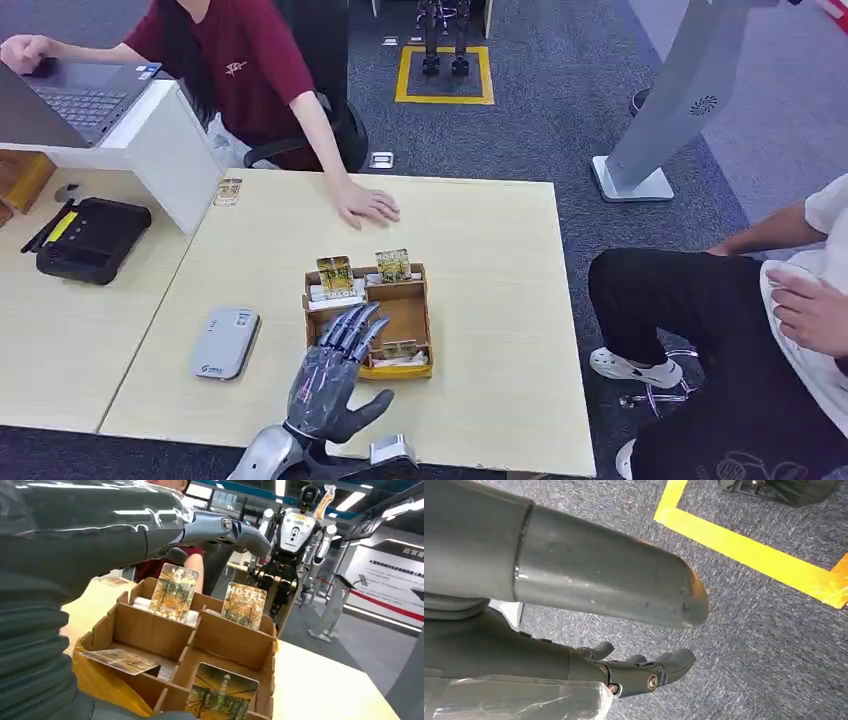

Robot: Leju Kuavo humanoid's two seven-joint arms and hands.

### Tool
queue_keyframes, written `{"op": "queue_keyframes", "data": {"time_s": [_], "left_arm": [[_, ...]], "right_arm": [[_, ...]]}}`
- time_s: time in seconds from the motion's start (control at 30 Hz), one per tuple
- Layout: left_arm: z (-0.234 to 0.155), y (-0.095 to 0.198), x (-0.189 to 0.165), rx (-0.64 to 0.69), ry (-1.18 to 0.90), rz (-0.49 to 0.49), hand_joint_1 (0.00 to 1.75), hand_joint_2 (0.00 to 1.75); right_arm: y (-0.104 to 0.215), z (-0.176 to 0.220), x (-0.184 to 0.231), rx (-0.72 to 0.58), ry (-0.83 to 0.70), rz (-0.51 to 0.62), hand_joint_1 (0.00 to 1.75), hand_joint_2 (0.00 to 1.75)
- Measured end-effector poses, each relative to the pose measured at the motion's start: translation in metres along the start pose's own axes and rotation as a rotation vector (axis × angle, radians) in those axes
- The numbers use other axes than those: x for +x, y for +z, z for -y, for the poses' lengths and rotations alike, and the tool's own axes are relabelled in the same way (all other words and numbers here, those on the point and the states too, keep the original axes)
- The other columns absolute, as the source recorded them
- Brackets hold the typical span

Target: Pass the card to the sensor for recognition and then transmit it.

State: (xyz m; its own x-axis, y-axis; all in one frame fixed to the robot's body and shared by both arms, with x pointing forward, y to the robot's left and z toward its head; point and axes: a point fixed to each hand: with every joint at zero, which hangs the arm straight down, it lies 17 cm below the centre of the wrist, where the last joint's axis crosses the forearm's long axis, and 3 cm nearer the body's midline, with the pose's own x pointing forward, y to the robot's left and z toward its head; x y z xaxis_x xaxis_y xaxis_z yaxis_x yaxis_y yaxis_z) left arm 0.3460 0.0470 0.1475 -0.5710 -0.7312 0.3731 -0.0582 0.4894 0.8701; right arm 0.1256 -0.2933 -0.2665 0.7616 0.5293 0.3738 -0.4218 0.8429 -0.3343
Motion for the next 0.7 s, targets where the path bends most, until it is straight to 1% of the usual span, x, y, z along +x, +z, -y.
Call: {"op": "queue_keyframes", "data": {"time_s": [0.53,0.7], "left_arm": [[0.002,-0.016,-0.003,0.012,0.003,-0.020,0.00,1.75],[0.008,-0.020,-0.012,0.000,-0.001,-0.045,0.00,1.75]], "right_arm": [[-0.002,-0.002,0.008,0.007,0.017,0.006,0.00,0.00],[-0.002,-0.003,0.009,0.010,0.022,0.008,0.00,0.00]]}}
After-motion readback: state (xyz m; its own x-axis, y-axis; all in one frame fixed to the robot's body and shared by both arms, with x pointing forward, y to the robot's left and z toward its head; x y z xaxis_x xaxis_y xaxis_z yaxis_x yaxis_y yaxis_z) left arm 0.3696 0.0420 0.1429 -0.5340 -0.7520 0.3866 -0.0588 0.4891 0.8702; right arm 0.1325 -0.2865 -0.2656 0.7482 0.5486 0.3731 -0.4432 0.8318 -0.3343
